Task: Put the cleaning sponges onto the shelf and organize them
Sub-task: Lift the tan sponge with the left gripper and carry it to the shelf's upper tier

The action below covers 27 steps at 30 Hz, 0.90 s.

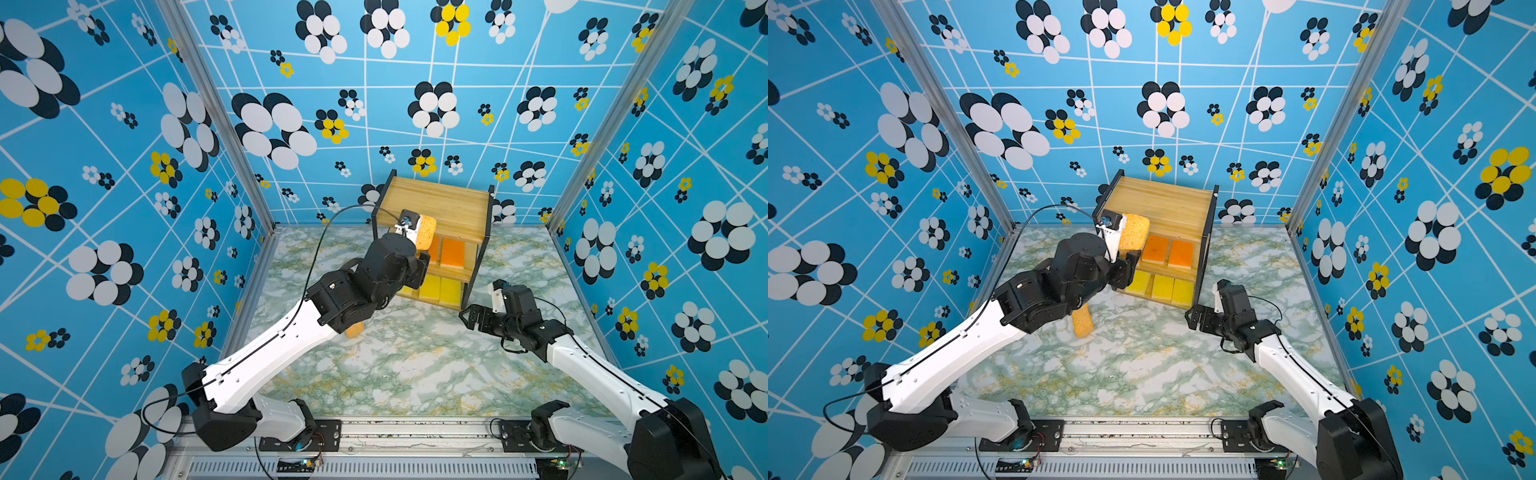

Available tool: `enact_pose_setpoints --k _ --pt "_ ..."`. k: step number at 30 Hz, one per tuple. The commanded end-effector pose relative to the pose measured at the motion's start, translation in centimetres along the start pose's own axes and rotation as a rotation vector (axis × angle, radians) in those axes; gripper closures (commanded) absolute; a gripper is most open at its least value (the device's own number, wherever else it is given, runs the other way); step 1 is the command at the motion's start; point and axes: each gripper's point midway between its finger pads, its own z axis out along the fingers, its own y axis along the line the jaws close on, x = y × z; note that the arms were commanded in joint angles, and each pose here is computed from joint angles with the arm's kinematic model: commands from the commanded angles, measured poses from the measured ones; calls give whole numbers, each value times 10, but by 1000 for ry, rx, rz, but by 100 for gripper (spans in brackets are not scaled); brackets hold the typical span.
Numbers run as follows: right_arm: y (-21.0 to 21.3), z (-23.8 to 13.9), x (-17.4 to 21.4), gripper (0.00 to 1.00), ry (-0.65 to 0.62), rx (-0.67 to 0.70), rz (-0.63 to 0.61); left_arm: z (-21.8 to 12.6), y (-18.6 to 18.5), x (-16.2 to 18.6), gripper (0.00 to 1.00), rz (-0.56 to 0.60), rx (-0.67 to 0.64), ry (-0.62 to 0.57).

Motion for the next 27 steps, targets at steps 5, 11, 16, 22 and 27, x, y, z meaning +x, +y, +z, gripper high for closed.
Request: enact_pose_setpoints --k 5,11,16,22,27 --pt "-2 -13 -7 1 -31 21 -16 21 -27 -59 58 125 50 -144" --pt "-7 -16 0 1 -45 23 -3 39 -37 -81 53 118 82 -199" --pt "-14 -19 6 1 -62 35 4 60 -36 -90 54 104 67 -217" --pt "-19 -14 12 1 -50 40 8 85 -36 -93 54 97 39 -214" --pt "-18 -9 11 1 -32 43 -6 99 -37 -98 53 83 30 -220"
